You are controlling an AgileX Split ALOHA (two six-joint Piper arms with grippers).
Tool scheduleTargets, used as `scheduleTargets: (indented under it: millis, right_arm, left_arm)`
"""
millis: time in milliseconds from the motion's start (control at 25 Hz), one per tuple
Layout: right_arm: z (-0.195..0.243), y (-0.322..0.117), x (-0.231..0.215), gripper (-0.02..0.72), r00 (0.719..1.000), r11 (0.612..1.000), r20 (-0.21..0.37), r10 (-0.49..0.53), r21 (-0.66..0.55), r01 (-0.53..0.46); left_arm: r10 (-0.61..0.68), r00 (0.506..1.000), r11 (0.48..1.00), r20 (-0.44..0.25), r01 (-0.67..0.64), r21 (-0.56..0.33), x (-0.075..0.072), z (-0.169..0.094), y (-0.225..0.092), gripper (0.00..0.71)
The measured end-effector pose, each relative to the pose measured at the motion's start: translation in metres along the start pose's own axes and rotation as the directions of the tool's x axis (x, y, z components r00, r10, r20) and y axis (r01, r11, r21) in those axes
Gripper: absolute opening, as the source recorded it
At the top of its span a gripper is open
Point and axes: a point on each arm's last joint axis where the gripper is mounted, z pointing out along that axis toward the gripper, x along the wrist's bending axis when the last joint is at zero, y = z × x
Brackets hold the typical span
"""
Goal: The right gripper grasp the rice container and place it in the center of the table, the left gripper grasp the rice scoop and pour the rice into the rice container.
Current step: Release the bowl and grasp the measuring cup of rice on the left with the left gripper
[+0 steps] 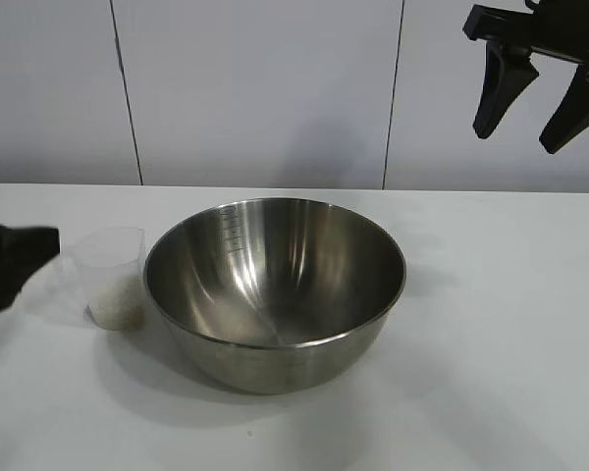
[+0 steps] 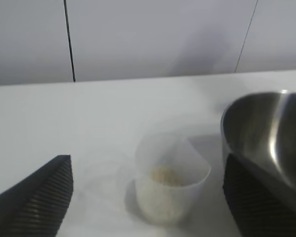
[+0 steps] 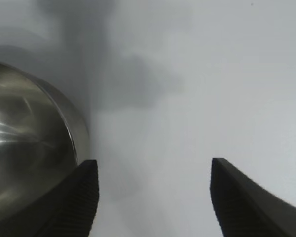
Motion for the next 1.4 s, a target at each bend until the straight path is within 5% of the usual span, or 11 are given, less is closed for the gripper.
scheduleTargets:
  millis: [160, 480, 760, 1120, 1400]
  right_arm:
    - [0.0, 0.0, 0.0, 0.452, 1.0, 1.0, 0.0, 0.0, 0.0, 0.0]
    - [0.0, 0.002, 0.0, 0.452, 1.0, 1.0, 0.001, 0.0, -0.019, 0.0]
    - [0.0, 0.002, 0.0, 0.452, 1.0, 1.0, 0.001, 0.0, -0.021, 0.0]
    - [0.0, 0.002, 0.0, 0.452, 1.0, 1.0, -0.002, 0.001, -0.024, -0.001]
    - [0.0, 0.002, 0.0, 0.452, 1.0, 1.0, -0.002, 0.001, -0.024, -0.001]
  left_arm:
    - [0.054, 0.999, 0.994, 0.001, -0.054, 0.095, 0.001, 0.006, -0.02, 0.585]
    - [0.141, 0.985, 0.987, -0.098, -0.131, 0.095, 0.01, 0.018, -0.02, 0.516]
    - [0.145, 0.985, 0.984, -0.092, -0.134, 0.113, 0.009, 0.031, -0.025, 0.512]
    - [0.024, 0.981, 0.992, -0.194, 0.0, 0.124, 0.017, 0.055, -0.036, 0.512]
    - [-0.073, 0.976, 0.995, -0.207, 0.087, 0.056, 0.017, 0.067, -0.027, 0.51]
